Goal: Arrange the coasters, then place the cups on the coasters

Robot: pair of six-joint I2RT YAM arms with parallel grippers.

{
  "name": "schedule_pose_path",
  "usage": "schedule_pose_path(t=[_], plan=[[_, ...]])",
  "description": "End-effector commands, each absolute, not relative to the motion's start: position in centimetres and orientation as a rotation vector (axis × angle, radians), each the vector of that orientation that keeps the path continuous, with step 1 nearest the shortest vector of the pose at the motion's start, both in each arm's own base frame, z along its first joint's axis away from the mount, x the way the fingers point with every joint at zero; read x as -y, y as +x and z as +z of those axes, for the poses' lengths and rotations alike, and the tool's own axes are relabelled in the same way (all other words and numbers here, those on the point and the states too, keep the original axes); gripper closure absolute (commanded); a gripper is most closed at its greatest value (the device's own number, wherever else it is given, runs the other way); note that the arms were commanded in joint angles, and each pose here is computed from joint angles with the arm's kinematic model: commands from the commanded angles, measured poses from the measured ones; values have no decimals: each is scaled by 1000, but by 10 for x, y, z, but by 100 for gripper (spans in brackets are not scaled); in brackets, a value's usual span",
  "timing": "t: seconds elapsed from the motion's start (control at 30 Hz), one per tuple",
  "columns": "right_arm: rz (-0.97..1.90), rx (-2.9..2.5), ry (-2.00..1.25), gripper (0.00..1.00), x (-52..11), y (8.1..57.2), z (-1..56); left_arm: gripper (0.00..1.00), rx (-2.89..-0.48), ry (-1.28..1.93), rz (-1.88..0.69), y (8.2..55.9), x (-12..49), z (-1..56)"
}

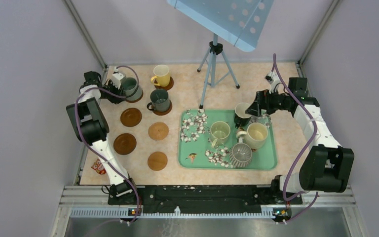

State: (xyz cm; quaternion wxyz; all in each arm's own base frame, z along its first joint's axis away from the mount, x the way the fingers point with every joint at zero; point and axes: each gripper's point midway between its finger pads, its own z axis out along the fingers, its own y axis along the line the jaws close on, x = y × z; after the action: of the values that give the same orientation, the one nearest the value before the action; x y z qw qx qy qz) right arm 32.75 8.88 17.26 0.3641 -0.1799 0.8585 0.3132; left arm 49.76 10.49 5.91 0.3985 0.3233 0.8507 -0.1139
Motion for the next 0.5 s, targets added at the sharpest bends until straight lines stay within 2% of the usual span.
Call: schedule_pose_path(t=[0.0,0.1,0.27,0.47], plan=[[796,-2151,-490,4,-88,335,187,62,-2103,820,-262,498,-100,95],[795,-2150,-492,4,-88,335,187,51,-2100,817,-260,498,-100,98],[794,-2150,-493,4,-88,334,187,43,-2099,816,-257,497,-100,101],[794,-2147,-494,4,-88,334,188,41,-2081,817,-254,497,-98,111]])
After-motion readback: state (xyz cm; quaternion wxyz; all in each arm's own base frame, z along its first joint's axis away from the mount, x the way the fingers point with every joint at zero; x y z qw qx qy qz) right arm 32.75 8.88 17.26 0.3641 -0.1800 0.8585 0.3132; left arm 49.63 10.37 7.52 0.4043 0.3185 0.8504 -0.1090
